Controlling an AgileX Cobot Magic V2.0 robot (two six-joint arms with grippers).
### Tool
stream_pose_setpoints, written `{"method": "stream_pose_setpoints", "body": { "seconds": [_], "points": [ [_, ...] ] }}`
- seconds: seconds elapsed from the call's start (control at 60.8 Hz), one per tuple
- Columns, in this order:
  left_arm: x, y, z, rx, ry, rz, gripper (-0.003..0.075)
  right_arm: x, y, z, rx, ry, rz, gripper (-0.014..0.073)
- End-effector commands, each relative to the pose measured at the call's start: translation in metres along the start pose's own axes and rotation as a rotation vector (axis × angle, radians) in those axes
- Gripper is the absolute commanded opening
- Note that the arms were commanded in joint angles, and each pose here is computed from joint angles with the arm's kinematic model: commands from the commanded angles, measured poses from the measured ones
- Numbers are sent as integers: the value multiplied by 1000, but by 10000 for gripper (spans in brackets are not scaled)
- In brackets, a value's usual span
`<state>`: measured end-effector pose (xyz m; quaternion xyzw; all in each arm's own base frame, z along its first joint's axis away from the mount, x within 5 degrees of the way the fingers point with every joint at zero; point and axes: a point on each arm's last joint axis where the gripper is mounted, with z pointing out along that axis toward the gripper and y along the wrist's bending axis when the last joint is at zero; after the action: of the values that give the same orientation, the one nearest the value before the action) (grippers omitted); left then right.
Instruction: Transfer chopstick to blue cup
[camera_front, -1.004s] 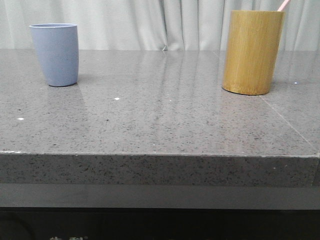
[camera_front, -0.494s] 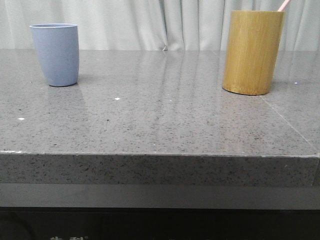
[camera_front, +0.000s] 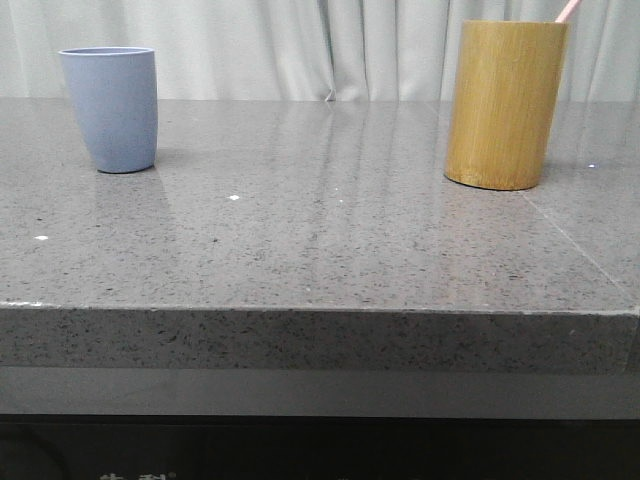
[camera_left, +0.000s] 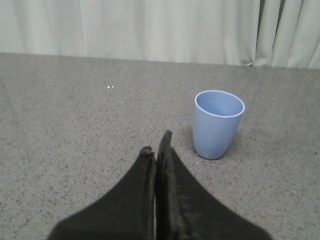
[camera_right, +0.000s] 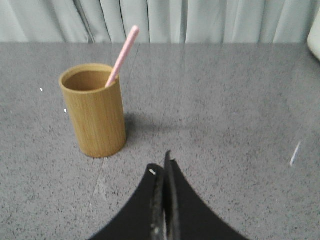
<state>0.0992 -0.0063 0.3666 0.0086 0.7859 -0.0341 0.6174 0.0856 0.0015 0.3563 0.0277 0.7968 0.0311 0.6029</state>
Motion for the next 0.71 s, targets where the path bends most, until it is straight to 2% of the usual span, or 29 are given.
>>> {"method": "stream_pose_setpoints", "body": {
  "seconds": [0.0,0.214,0.28,0.329,0.395,0.461,0.543,0.626,0.691],
  "points": [
    [-12,0,8,2,-51,-12,-19,-14,0,7,8,-47,-7,-68],
    [-7,0,30,-2,32,-14,-18,-9,-1,22,14,49,-15,-62],
    [-6,1,34,-2,40,-7,-17,-7,-1,24,14,78,-31,-13],
    [-6,1,36,-2,40,2,1,-5,-1,26,14,99,-36,70],
    [-6,1,39,-3,45,1,64,-5,-1,26,14,104,-40,221],
    [-6,1,41,-3,48,1,173,-5,-1,26,14,104,-41,369],
    [-6,1,43,-3,48,1,358,-5,-1,26,14,103,-41,528],
    [-8,1,46,-3,55,1,449,-5,-1,26,14,103,-40,562],
    [-13,1,48,-3,67,1,452,-5,-1,26,14,103,-40,561]
  ]
}}
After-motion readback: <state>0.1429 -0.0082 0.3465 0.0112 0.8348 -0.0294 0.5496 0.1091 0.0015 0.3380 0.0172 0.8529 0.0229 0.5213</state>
